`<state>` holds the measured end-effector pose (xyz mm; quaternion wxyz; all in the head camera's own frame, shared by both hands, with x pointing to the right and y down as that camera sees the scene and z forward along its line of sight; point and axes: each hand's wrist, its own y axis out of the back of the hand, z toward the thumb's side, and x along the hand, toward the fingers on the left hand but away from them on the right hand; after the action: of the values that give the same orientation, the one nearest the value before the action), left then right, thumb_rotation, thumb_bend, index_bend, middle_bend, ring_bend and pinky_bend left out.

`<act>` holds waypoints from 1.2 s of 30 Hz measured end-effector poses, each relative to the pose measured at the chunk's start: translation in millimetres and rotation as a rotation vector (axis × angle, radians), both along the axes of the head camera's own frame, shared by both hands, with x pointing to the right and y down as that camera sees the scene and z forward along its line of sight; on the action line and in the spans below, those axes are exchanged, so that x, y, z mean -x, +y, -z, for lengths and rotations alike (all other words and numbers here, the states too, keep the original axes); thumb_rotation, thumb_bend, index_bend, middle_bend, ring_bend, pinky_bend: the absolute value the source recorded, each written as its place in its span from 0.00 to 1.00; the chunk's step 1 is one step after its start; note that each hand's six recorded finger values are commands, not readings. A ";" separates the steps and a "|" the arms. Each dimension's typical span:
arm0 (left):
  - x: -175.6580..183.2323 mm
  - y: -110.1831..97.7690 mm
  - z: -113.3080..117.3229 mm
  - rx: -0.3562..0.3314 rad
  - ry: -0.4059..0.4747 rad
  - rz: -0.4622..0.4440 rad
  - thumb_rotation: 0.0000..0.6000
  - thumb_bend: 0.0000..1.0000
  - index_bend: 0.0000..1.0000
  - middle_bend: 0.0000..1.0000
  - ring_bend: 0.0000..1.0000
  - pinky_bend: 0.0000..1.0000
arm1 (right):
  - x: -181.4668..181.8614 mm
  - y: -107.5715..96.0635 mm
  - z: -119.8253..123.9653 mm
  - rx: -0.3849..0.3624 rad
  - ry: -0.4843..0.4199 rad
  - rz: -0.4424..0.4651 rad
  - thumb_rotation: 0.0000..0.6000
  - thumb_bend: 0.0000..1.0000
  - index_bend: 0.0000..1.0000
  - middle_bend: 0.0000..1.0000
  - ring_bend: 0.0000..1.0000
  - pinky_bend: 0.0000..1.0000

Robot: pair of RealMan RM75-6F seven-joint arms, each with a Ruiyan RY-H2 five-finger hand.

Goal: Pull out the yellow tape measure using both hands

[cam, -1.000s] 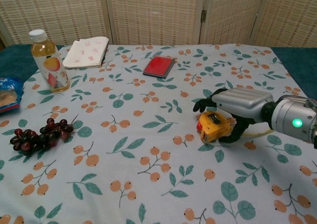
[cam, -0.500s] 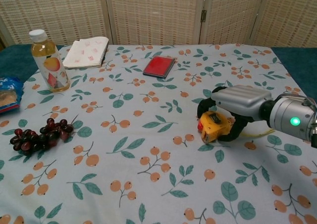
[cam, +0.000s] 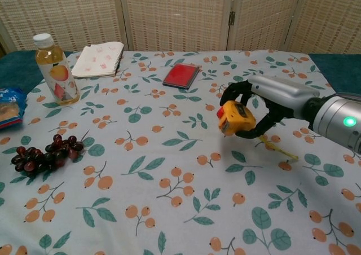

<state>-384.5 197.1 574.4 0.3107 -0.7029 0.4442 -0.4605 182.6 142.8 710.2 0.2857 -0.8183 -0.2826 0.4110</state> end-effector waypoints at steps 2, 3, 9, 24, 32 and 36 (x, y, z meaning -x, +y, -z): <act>-18.1 -12.7 -0.7 -0.007 0.051 -0.031 1.00 0.25 0.18 0.09 0.11 0.00 | 1.7 -2.1 5.5 0.032 -0.094 -0.076 1.00 0.33 0.61 0.52 0.37 0.00; -29.2 -19.7 -0.9 -0.010 0.082 -0.048 1.00 0.25 0.18 0.09 0.11 0.00 | 2.6 -3.1 7.7 0.047 -0.136 -0.109 1.00 0.33 0.61 0.52 0.37 0.00; -86.6 -47.3 -0.3 -0.020 0.220 -0.128 1.00 0.24 0.16 0.09 0.11 0.00 | 17.7 -9.3 19.7 0.149 -0.407 -0.300 1.00 0.33 0.61 0.52 0.37 0.00; -192.7 -62.1 2.0 -0.038 0.334 -0.262 1.00 0.24 0.11 0.09 0.10 0.00 | 91.6 -3.0 17.2 0.302 -0.743 -0.467 1.00 0.33 0.61 0.52 0.37 0.00; -223.9 -58.8 -1.4 -0.055 0.329 -0.314 1.00 0.24 0.11 0.09 0.10 0.00 | 110.6 0.0 14.7 0.307 -0.756 -0.465 1.00 0.33 0.61 0.52 0.38 0.00; -235.5 -57.3 -5.2 -0.068 0.307 -0.341 1.00 0.24 0.11 0.09 0.10 0.00 | 115.0 1.4 13.5 0.299 -0.735 -0.452 1.00 0.33 0.61 0.51 0.37 0.00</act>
<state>-149.0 139.9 579.6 0.3361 -0.8188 0.3764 -0.2737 67.6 144.1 696.8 -0.0515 -0.8600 -0.4742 0.1816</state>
